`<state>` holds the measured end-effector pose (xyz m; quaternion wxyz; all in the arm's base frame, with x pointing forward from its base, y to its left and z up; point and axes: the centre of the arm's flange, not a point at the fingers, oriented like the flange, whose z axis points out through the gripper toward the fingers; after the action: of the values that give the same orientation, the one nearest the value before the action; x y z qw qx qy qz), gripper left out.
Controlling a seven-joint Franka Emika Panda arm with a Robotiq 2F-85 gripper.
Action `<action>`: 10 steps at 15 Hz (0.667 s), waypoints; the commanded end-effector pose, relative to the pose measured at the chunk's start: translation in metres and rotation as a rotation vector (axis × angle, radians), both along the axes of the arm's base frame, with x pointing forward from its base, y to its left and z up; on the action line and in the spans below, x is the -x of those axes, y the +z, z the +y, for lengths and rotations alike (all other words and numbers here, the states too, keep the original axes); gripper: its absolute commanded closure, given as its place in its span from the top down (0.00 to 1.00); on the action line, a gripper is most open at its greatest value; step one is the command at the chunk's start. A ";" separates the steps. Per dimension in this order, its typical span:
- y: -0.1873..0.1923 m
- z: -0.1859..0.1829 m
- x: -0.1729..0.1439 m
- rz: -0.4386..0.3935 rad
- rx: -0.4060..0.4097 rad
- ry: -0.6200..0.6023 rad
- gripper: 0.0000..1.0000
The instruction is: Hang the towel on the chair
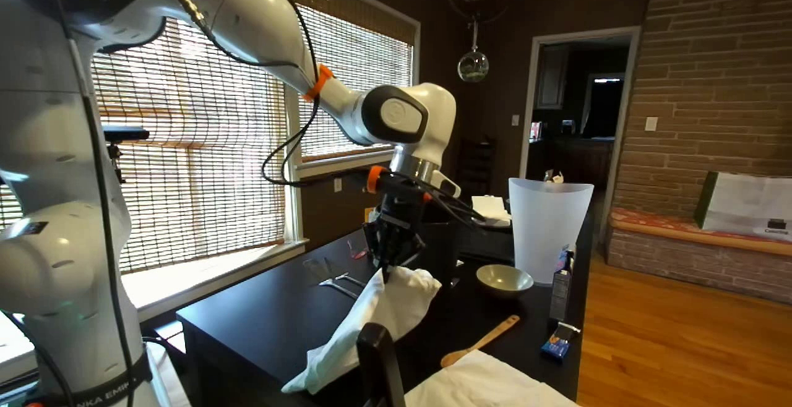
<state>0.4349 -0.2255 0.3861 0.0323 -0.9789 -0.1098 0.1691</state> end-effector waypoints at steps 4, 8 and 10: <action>0.021 -0.001 0.007 -0.019 0.005 0.002 0.05; 0.023 0.000 0.007 -0.021 0.005 0.004 0.05; 0.023 0.000 0.007 -0.021 0.005 0.004 0.05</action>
<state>0.4276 -0.2252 0.4088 0.0284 -0.9805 -0.1119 0.1593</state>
